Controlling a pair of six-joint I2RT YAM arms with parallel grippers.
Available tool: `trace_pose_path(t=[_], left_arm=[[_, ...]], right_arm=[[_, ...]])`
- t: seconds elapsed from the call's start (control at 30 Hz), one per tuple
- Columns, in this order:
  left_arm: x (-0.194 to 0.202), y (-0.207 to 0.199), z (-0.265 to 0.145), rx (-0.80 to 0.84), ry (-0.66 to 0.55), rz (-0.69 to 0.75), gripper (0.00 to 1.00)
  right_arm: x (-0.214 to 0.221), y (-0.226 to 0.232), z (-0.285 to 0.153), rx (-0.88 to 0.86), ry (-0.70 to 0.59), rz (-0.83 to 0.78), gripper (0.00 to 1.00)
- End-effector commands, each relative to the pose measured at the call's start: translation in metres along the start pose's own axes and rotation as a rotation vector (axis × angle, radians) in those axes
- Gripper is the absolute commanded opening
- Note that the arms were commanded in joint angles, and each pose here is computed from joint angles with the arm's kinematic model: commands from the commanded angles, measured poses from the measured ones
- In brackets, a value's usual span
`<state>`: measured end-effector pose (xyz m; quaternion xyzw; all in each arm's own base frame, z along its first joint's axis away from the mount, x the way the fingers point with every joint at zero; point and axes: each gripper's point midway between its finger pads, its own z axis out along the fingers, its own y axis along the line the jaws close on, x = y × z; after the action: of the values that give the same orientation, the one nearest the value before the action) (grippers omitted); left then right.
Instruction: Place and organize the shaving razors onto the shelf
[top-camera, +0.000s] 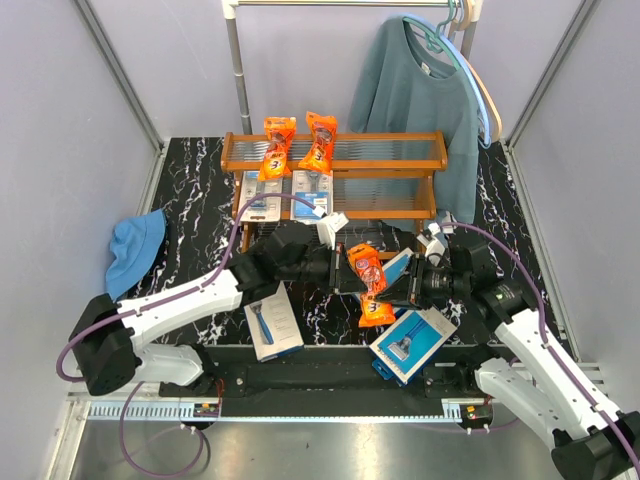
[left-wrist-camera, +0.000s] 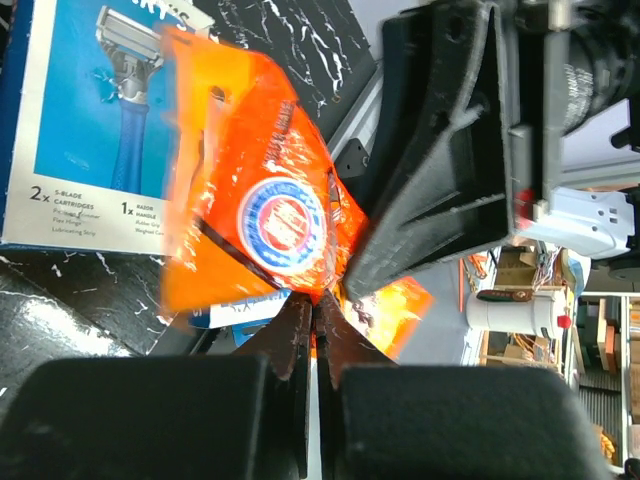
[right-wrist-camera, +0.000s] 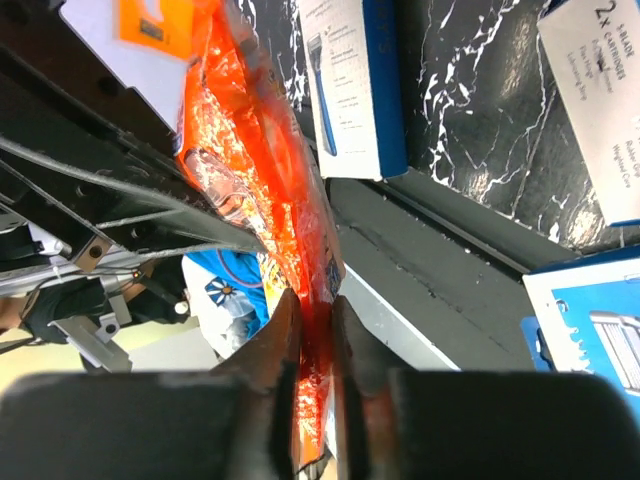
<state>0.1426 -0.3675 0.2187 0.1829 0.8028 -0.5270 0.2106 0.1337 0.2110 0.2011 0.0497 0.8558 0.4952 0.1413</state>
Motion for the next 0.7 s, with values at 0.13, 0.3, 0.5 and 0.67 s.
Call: trace_pose_path(t=[0.13,0.3,0.5,0.67], left_arm=[[-0.018,-0.028,-0.002,0.102,-0.041,0.043,0.00],[-0.017,-0.025,-0.003,0.083,-0.041,0.051,0.16],[-0.016,-0.018,-0.009,0.034,-0.040,0.098,0.64],[-0.020,-0.002,-0.022,-0.083,-0.069,0.133,0.99]], right_arm=[[-0.001,0.005,-0.003,-0.032,-0.021,-0.027,0.00],[0.000,0.004,-0.004,-0.035,-0.029,-0.028,0.00],[0.000,0.005,-0.005,-0.035,-0.037,-0.029,0.00],[-0.001,0.005,-0.005,-0.034,-0.040,-0.028,0.00]])
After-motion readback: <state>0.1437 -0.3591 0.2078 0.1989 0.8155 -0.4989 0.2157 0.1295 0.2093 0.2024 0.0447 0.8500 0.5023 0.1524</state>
